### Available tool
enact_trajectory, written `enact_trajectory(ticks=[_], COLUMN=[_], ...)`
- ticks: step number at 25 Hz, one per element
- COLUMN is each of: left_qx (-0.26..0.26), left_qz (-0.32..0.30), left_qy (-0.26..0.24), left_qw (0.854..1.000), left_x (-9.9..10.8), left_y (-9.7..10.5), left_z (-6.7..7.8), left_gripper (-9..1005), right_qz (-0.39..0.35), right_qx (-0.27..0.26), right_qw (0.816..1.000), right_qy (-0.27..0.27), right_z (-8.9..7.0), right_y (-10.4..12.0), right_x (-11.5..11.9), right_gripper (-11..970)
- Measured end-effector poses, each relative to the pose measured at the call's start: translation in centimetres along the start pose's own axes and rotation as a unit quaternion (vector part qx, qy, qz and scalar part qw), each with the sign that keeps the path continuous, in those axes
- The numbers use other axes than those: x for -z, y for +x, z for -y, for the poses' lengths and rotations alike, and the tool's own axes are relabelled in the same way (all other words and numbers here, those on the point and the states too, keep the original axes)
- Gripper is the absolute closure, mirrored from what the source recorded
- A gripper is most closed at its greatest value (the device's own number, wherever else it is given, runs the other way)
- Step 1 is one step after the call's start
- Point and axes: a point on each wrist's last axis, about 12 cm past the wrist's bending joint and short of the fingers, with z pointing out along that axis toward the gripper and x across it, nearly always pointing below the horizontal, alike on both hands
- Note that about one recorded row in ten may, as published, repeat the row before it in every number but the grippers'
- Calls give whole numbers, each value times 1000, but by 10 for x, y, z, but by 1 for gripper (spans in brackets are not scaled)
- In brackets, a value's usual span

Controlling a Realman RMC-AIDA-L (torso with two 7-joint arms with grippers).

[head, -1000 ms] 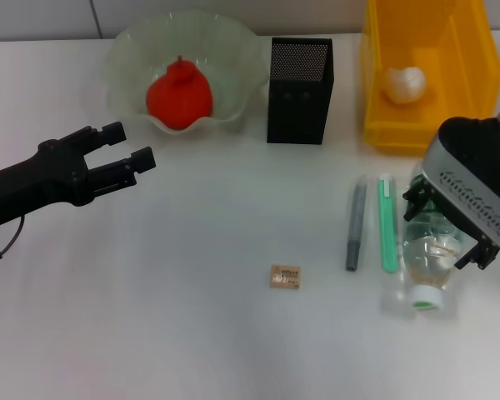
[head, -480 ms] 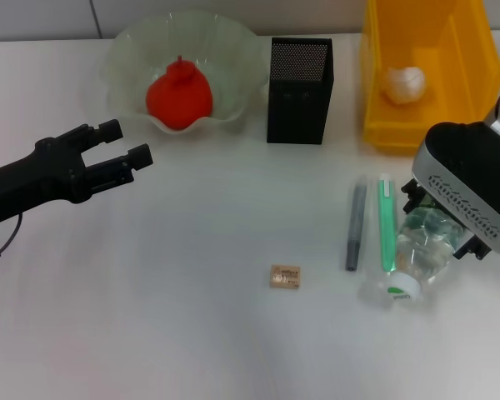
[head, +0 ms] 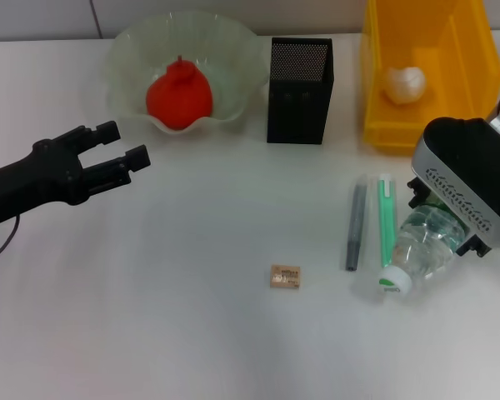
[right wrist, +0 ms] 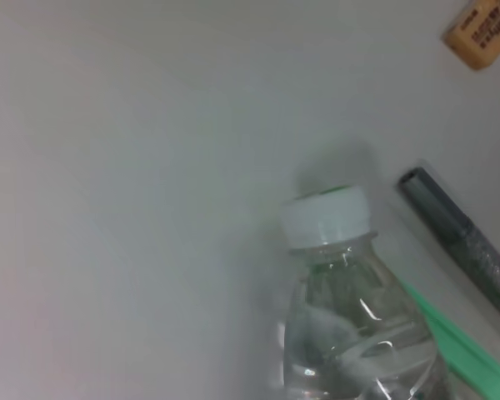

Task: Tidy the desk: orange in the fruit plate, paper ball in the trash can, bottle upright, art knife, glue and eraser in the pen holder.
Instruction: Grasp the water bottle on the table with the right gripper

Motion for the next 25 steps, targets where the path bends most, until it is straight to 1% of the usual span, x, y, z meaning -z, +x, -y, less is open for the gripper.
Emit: enact_trajectory(ticks=[8,12,18,25], left_qx=[2,2,2,3], left_qz=[-2,-3,-3,-2], left_qy=[0,0,0,3], left_qw=[1000,1000,1000,1000], left_x=[3,3,4,4], left_y=[2,3,4,4], left_z=[1,1,2,2], left_gripper=[185,185,187,188], right_qz=[-11,-13,-17,-16], right_qx=[-30,-43,-73,-84], right_qw=[999,999,997,996], right_qy=[2,6,22,26], right_z=[0,1,3,2], right_y=[6,7,17,21], right_x=[-8,-7,0,-1], right_gripper=[120,121,121,120])
